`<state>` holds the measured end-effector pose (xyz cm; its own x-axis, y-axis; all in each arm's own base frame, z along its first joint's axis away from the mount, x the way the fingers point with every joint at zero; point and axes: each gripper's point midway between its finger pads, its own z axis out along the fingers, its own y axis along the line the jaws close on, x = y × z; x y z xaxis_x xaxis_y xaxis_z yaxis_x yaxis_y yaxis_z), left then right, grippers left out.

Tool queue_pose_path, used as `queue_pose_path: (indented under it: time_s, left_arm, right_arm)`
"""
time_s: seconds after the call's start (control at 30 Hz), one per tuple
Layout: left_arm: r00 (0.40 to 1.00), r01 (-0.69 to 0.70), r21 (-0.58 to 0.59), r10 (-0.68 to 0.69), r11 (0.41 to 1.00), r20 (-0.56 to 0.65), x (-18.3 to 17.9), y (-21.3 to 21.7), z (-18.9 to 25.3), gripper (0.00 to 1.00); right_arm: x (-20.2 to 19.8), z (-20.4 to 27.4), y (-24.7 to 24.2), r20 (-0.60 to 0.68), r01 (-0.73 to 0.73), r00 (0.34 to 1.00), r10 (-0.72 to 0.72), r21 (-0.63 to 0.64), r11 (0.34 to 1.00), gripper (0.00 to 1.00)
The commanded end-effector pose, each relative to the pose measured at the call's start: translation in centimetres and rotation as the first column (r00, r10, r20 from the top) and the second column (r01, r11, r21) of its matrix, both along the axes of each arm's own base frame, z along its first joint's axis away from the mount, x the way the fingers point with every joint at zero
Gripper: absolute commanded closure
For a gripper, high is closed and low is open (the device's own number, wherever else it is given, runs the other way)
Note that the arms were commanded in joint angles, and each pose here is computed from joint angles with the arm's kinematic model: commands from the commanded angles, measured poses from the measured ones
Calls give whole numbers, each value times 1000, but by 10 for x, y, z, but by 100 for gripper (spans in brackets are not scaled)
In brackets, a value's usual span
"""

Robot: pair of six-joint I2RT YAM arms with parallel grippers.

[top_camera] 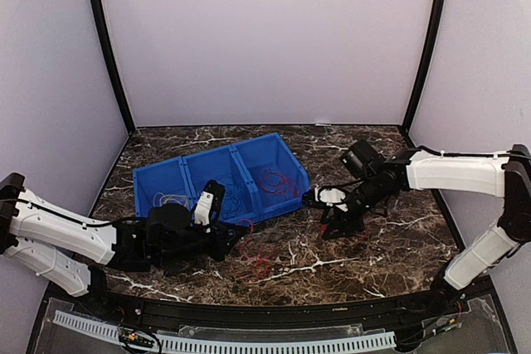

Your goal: Untangle the cables

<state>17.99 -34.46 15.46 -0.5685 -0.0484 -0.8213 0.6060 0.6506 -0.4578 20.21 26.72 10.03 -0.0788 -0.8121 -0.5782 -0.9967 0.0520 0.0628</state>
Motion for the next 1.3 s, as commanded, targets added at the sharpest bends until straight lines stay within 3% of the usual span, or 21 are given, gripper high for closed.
queue_pose_path:
  time_s: [0.0, 0.3, 0.5, 0.93, 1.27]
  left_arm:
    - [994, -99, -128, 93, 987, -50, -5, 18, 6, 100]
    - [986, -160, -92, 155, 983, -58, -9, 41, -13, 100]
    - [983, -178, -87, 173, 980, -62, -10, 50, -18, 100]
    - [983, -180, -91, 176, 979, -53, -9, 52, -15, 100]
    - [984, -175, -90, 170, 981, -52, -10, 52, -13, 100]
  right_arm:
    - [-9, -16, 31, 72, -100, 992, 105, -61, 993, 51]
    - [-49, -38, 92, 119, -286, 947, 297, -99, 953, 52]
    - [-36, -36, 125, 170, -262, 949, 267, -51, 964, 51]
    - [-68, -37, 156, -50, -369, 926, 373, 84, 926, 50]
    - [-72, -34, 148, -87, -392, 913, 398, 78, 917, 50]
